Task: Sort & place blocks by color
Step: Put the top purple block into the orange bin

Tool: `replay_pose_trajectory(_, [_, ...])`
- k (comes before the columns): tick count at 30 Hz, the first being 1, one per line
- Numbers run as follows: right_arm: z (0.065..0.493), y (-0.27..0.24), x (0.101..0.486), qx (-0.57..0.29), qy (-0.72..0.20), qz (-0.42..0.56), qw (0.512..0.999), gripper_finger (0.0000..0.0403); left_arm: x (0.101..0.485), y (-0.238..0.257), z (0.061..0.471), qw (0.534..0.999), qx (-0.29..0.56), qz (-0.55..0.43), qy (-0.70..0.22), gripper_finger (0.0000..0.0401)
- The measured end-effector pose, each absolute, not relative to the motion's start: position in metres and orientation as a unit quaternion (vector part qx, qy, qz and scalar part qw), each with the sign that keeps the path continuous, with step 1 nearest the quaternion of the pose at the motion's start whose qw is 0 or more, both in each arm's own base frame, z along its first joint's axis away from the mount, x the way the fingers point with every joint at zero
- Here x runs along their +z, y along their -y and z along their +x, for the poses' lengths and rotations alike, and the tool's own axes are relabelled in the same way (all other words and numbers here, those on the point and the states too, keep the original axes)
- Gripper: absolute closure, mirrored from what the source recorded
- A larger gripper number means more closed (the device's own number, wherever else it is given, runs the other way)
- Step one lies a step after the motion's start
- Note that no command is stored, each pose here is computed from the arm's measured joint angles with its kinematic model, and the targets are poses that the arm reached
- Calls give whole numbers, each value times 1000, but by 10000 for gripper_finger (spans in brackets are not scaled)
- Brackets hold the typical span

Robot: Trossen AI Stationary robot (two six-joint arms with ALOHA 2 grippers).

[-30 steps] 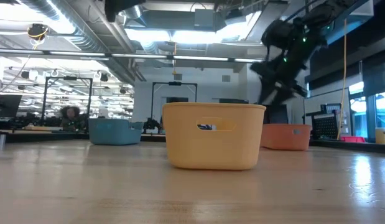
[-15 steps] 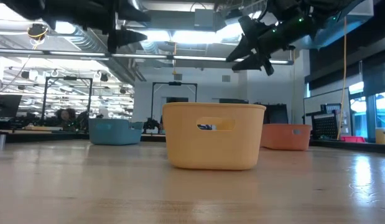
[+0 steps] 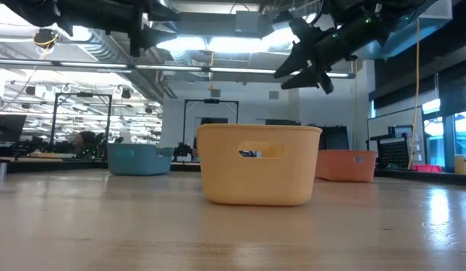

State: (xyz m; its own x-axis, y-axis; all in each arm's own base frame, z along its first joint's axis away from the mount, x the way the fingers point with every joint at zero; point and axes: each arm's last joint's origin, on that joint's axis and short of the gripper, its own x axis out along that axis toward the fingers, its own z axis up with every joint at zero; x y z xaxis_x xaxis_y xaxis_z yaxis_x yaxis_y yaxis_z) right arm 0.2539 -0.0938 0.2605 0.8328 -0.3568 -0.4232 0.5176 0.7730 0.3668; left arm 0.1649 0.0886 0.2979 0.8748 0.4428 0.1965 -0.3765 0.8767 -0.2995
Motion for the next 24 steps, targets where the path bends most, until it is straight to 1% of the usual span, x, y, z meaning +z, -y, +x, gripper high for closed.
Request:
replay_pose_trajectory(5, [258, 87, 257, -240, -173, 233, 926, 221, 299, -93, 163, 959, 228, -112, 125, 139])
replay_pose_trajectory(8, [263, 87, 257, -238, -157, 232, 930, 221, 295, -91, 165, 964, 211, -124, 102, 139])
replay_pose_trajectory(13, [276, 111, 271, -252, -161, 242, 923, 221, 293, -85, 168, 964, 185, -166, 95, 139])
replay_pose_trajectory(15, [283, 126, 278, -243, -182, 234, 924, 221, 293, -83, 169, 963, 185, -171, 96, 139])
replay_pose_trajectory(18, [296, 149, 276, -239, -239, 227, 913, 221, 293, -82, 170, 959, 198, -174, 100, 139])
replay_pose_trajectory(20, [304, 164, 269, -237, -275, 216, 906, 221, 293, -81, 170, 956, 206, -182, 103, 139])
replay_pose_trajectory(24, [322, 189, 248, -225, -315, 194, 901, 221, 293, -77, 172, 953, 196, -206, 107, 139])
